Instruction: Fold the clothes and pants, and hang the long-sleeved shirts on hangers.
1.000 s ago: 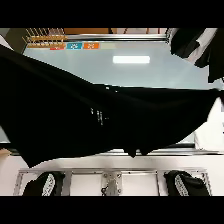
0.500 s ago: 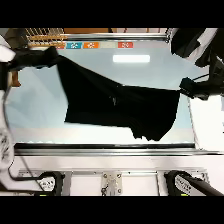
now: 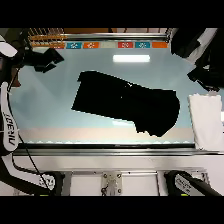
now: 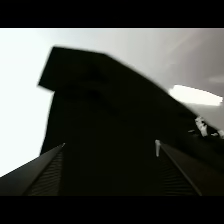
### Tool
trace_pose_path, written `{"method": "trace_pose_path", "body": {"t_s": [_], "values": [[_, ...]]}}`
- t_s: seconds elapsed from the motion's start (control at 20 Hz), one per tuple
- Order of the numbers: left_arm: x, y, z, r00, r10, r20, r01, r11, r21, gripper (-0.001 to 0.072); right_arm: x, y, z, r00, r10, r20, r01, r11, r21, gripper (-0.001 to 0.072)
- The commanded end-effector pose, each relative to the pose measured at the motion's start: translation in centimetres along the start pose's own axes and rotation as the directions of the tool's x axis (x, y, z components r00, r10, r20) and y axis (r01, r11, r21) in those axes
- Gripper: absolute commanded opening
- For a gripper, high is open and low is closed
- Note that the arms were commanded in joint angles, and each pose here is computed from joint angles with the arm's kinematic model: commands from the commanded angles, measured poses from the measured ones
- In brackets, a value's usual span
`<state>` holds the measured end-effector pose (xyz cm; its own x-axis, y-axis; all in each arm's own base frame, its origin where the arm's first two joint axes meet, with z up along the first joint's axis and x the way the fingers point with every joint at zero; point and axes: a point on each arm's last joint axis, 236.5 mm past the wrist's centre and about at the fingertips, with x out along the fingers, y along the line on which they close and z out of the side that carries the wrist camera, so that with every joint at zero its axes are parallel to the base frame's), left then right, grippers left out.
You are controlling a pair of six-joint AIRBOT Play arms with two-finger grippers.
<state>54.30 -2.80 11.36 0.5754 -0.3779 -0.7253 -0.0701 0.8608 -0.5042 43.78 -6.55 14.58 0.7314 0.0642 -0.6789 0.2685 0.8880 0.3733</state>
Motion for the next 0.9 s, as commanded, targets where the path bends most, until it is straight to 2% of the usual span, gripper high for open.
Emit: {"method": "trace_pose_path", "body": {"t_s": [0.0,0.2,0.45,0.85], "values": [[0.1,6.2,-7.3,0.981,0.123,-0.151,-0.136,0.987,-0.081,0.0608,-2.7,0.5,-3.0,0.998,0.001,-0.069,-0.006,0.997,-0.078,0.0575],[4.0,9.5,-18.7,0.954,0.098,-0.284,-0.172,0.953,-0.250,0.0608,-3.9,1.5,-6.0,0.995,0.022,-0.093,-0.031,0.995,-0.098,0.0575],[8.5,9.7,-23.7,0.963,0.002,-0.269,-0.139,0.859,-0.492,0.0607,-3.8,2.8,-7.5,0.991,0.054,-0.119,-0.067,0.992,-0.110,0.0575],[13.7,5.9,-20.2,0.971,-0.022,-0.238,-0.080,0.908,-0.411,0.0607,-3.8,2.9,-7.5,0.991,0.056,-0.120,-0.069,0.992,-0.110,0.0575]]}}
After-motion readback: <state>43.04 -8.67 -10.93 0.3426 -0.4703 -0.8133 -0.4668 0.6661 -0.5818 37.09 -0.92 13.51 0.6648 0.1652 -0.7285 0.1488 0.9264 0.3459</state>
